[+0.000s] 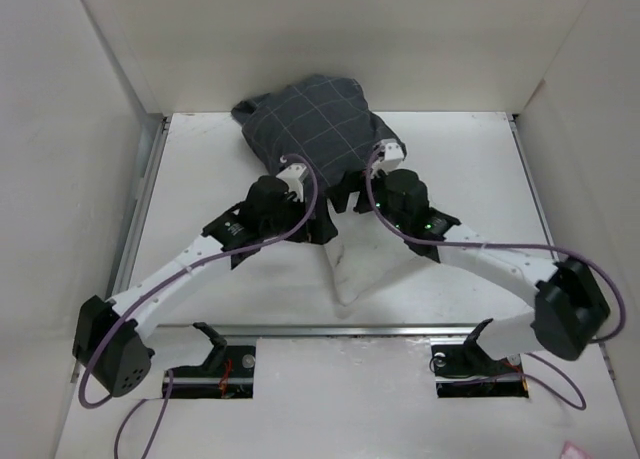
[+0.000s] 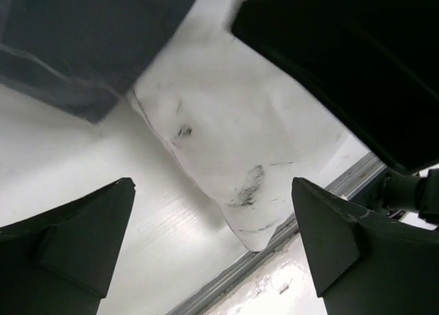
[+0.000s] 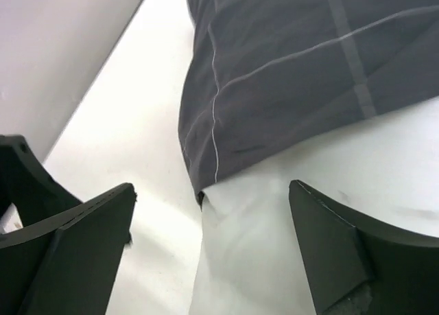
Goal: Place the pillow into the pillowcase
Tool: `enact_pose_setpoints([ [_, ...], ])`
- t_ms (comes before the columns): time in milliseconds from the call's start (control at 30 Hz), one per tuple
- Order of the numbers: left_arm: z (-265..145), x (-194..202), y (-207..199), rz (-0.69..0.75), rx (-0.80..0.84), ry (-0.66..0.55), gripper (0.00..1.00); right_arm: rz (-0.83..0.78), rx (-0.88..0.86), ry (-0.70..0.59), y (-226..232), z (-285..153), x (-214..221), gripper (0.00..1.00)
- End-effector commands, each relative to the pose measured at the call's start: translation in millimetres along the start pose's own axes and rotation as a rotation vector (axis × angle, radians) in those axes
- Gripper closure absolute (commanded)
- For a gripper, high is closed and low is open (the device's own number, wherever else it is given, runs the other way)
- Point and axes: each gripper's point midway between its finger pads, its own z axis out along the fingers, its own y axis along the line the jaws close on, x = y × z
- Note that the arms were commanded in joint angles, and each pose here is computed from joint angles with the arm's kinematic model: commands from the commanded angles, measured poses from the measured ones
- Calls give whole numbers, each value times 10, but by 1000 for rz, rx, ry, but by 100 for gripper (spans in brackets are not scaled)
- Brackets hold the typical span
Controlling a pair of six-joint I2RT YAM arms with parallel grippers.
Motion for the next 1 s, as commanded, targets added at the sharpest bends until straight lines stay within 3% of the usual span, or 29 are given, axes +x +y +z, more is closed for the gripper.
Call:
enact_pose_setpoints([
  [0,-347,-542,-162,83,-2,-165,0,-42,152,-71,-187,-379,-431,1],
  [167,-333,-1142,-258,143,-55,-293,0,43,327,-143,-708,-672,-814,1],
  [267,-256,-1429,-365,166,-55,-328,0,91,342,-71,-1121,-557,-764,1],
  [400,146,-1488,-396,176,-44,-254,0,74,362,31,-1334,-326,-521,1],
  [533,358,-1428,-347,175,-72,-203,0,61,160,183,-1096,-99,-146,3],
  [600,397,-1394,-293,172,-93,-189,0,90,-108,305,-682,-105,131,7],
  [700,403,-1383,-126,161,-157,-192,0,118,-413,324,-144,-204,249,7],
  [833,424,-1309,133,121,-236,-179,0,-4,-476,333,329,-208,361,6],
  [967,344,-1290,540,57,-350,-195,0,-106,-414,274,359,-190,165,5],
])
